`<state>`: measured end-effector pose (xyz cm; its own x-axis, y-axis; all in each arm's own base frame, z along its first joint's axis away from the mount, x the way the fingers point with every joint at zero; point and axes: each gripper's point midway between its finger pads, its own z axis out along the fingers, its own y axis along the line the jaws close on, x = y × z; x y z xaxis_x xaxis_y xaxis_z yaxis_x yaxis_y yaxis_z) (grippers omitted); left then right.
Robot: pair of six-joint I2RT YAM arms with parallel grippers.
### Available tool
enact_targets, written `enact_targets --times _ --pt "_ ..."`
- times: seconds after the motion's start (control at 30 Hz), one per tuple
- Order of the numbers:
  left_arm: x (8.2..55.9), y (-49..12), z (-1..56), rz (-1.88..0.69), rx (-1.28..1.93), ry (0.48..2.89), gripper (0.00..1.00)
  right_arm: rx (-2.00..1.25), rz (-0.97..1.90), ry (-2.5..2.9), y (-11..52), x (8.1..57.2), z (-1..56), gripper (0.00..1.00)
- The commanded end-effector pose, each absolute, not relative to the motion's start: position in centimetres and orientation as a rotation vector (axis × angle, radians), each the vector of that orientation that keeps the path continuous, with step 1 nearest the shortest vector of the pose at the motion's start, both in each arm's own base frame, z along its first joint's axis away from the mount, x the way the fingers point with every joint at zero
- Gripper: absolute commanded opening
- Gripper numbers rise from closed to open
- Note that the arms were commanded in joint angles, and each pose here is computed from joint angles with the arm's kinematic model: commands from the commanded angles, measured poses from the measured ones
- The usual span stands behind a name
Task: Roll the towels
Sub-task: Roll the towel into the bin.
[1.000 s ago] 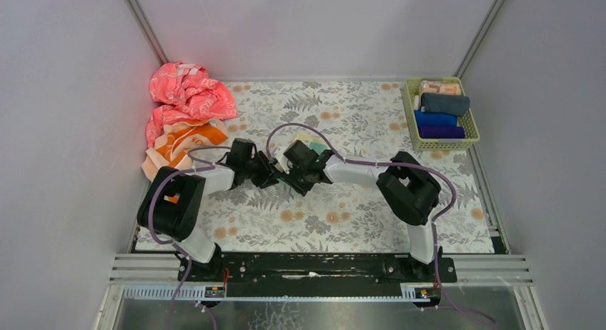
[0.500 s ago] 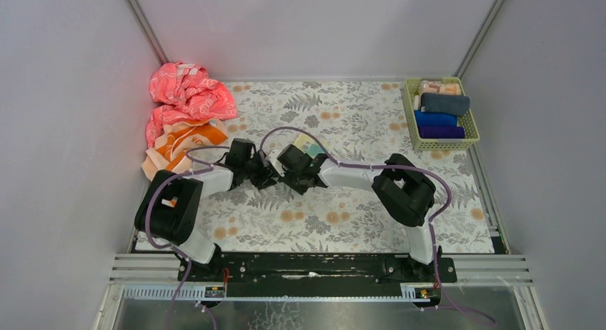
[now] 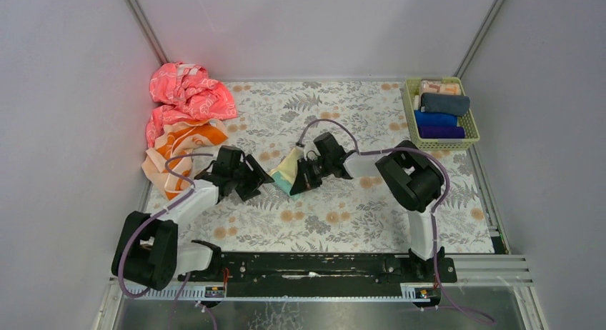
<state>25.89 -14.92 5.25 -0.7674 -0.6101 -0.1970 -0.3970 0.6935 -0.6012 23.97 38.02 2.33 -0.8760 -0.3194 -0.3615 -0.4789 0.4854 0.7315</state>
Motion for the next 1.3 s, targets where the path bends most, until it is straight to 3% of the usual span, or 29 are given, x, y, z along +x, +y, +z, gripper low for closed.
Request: enact_targets --times 0.0,0.53,0.67,0.8,0.87,1.0,1.27 --pt "25.3 -14.7 4.8 -0.759 -0.816 2.545 0.65 -0.488 1.718 2.527 39.2 23.8 4.5 0.0" --pt "31.5 -17.1 5.1 -0.806 -0.782 2.514 0.62 -0.422 1.667 2.702 37.8 24.5 0.9 0.02" --pt "31.0 -17.4 3.0 -0.778 -0.795 2.574 0.48 -0.449 1.609 2.691 37.8 25.1 1.5 0.04" --pt "30.5 -17.5 1.9 -0.758 -0.808 2.606 0.26 -0.494 1.497 2.667 37.5 26.0 2.6 0.07" --pt "30.5 -17.5 1.7 -0.75 -0.806 2.61 0.21 -0.528 1.448 2.641 37.3 26.3 3.6 0.11" --pt "30.4 -17.0 1.6 -0.695 -0.802 2.637 0.13 -0.677 1.223 2.578 36.7 26.7 5.5 0.28" --pt "29.6 -16.8 1.5 -0.656 -0.798 2.697 0.13 -0.999 0.567 2.232 35.8 26.7 9.3 0.54"
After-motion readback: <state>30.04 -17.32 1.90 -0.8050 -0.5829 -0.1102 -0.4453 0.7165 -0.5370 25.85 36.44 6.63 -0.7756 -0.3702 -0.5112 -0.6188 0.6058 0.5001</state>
